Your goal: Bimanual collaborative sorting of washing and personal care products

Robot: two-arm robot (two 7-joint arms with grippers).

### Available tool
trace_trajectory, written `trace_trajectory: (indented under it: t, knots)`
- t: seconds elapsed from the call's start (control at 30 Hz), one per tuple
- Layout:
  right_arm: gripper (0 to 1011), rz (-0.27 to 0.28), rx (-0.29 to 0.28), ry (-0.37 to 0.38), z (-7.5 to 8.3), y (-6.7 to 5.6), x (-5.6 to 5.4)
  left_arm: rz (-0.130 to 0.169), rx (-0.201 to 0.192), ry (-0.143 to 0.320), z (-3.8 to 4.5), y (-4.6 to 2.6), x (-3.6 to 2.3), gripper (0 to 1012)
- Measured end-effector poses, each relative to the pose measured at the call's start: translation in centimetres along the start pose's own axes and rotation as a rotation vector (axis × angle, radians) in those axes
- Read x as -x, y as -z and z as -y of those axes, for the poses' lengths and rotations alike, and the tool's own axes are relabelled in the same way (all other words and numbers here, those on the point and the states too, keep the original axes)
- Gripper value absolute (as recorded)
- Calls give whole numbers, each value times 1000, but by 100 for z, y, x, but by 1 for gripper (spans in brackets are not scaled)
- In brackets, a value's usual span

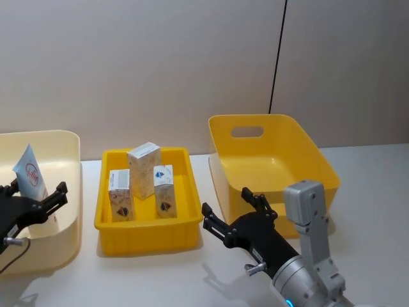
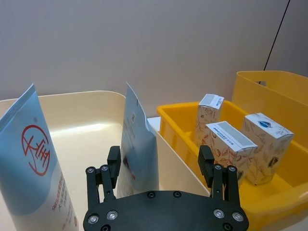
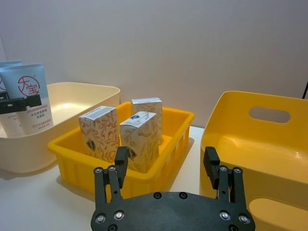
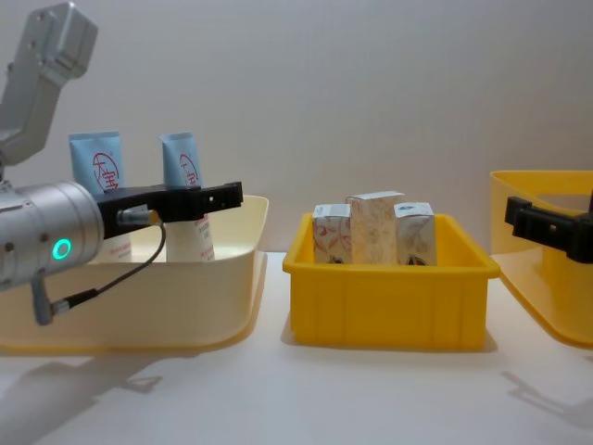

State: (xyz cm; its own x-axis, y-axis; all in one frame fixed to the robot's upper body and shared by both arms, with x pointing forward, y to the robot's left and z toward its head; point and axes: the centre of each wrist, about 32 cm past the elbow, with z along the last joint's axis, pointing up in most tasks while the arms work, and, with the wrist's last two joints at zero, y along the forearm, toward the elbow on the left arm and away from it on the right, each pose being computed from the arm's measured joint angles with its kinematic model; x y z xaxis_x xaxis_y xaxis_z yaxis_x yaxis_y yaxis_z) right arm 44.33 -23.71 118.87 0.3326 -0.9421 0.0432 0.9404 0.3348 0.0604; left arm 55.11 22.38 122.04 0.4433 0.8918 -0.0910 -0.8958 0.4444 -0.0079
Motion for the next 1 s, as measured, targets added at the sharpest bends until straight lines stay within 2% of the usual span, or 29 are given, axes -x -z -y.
trace_trajectory:
  t: [0.27,0.5,0.57,0.7,1.0]
  knots:
    - [999,0,0,0,0,0,0,13,-7,-11,89,-1,26,1000]
    - [1000,0,0,0,0,0,0,19,-9,-15,129,-6,39,861]
    - [1000,0,0,0,0,0,0,19,-10,-16,135,-5,40,759]
    - [1000,0,0,0,0,0,0,21,-11,-17,147,-6,44,682]
    - [1000,0,0,0,0,0,0,24,-13,-19,166,-6,51,359]
